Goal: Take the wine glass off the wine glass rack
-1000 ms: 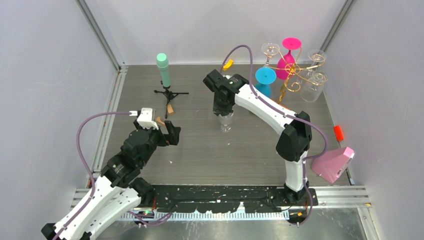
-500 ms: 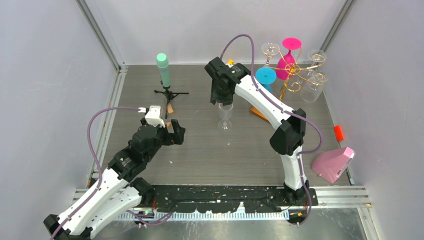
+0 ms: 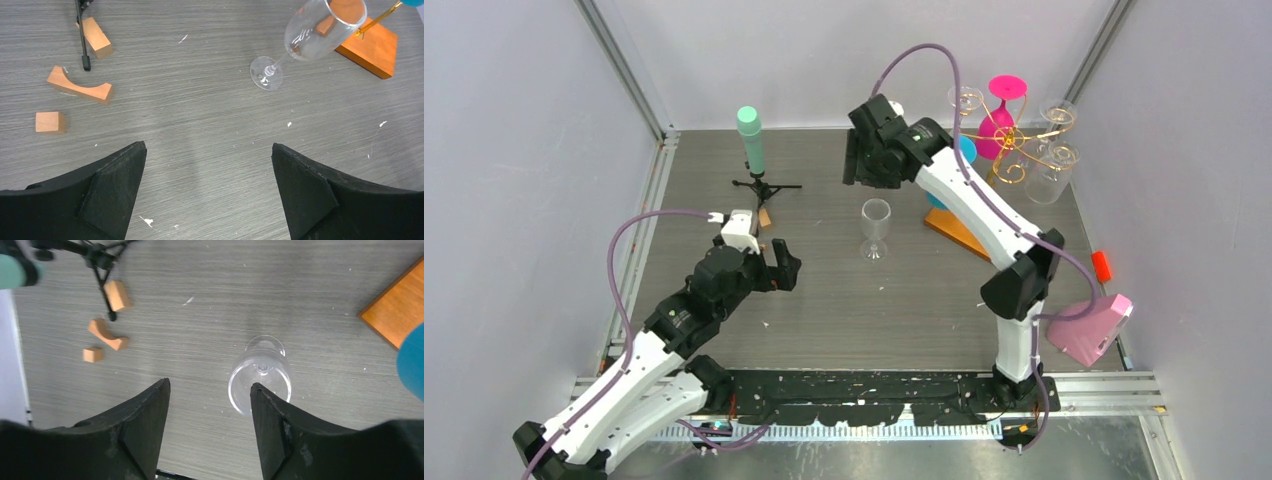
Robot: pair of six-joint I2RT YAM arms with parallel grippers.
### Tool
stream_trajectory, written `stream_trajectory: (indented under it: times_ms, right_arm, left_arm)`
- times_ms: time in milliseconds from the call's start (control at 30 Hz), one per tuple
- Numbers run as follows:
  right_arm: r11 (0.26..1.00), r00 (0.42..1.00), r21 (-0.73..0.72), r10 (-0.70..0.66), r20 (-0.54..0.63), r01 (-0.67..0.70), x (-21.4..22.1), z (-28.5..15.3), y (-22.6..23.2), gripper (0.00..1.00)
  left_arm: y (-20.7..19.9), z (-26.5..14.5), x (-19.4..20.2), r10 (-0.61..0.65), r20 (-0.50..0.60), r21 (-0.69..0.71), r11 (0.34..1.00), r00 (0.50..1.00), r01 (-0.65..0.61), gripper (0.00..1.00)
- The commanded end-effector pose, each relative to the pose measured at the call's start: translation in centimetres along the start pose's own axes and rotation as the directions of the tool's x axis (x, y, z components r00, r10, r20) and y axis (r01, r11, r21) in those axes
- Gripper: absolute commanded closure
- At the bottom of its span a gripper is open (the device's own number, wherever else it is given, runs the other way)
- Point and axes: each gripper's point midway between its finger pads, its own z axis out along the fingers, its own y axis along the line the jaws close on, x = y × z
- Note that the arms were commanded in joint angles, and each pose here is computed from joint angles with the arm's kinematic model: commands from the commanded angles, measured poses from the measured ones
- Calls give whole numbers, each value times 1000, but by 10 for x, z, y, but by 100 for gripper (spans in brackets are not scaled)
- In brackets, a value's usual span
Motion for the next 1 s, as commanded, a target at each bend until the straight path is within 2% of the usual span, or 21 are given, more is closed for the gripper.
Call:
stream_trajectory:
  times_ms: [0,167,300,500,733,967]
  right_arm:
    - [987,971,-161,66,231,-29,-50,-80,10,32]
    - [973,933,-214,152,327,-84,-54,-125,-8,26]
    - [958,888,-243,239,393,-151,-44,-170,-39,23]
    - [936,815,-246,341,468,-251,-32,-220,-85,22]
    - [924,774,-237,381,506,-301,-24,-254,-114,23]
    - [905,700,-225,423,575,-361,-16,-281,-149,23]
  left_arm:
    - [-17,-6,-23,-25,24,55,998,999,24,0]
    - [-28,-13,-22,-77,-27,91,993,997,79,0]
    - [-30,-18,-25,-81,-40,97,992,996,84,0]
    - [-19,-21,-29,-115,-54,5,993,992,115,0]
    - [-29,-20,-29,-147,-94,29,988,985,151,0]
    - [-31,-21,-33,-129,-83,48,990,988,133,0]
